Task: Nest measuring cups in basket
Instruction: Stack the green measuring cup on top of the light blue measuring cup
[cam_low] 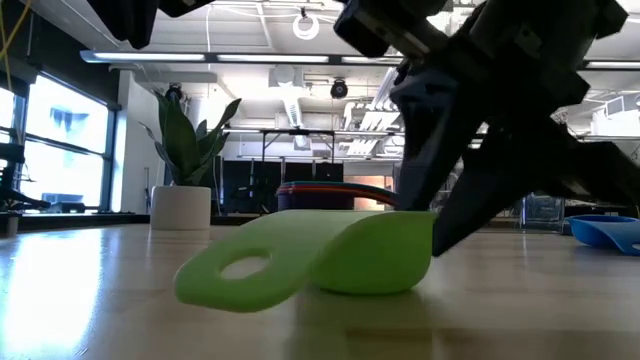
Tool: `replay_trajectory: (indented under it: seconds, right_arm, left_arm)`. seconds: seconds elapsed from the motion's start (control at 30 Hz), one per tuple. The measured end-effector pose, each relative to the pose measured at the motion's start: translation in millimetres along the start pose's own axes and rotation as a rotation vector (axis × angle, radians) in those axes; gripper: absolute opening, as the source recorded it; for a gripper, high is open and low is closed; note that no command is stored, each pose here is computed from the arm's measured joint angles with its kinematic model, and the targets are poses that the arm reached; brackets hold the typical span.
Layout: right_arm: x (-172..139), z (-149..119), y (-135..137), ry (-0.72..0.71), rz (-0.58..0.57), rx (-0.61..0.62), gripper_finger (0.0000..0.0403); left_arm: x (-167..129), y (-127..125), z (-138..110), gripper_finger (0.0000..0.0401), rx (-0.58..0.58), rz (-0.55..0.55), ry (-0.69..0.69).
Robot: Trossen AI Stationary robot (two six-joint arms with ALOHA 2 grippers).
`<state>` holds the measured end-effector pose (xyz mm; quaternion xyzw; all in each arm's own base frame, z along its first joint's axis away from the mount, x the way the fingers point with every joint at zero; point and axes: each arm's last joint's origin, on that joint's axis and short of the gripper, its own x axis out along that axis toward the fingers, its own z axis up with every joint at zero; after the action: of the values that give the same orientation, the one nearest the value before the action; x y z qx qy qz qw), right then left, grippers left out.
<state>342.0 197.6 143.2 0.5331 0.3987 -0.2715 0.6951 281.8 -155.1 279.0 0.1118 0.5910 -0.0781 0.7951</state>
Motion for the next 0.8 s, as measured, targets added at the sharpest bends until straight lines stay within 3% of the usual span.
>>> replay_trajectory:
  seconds: [0.3, 0.47, 0.8]
  right_arm:
    - [-0.4, -2.5, 4.1, 0.009, 0.013, -0.056, 0.0007]
    - [-4.7, 5.2, 13.5, 0.031, 0.017, -0.109, 0.0009]
    - [-31.0, 45.5, 22.2, 0.081, -0.063, -0.258, 0.0003]
  left_arm:
    - [0.2, 2.2, 0.4, 0.0046, -0.005, 0.018, -0.003]
    - [0.6, 4.3, 0.8, 0.0046, -0.008, 0.02, -0.001]
    - [-9.4, 9.8, -8.1, 0.0046, -0.011, 0.042, 0.035]
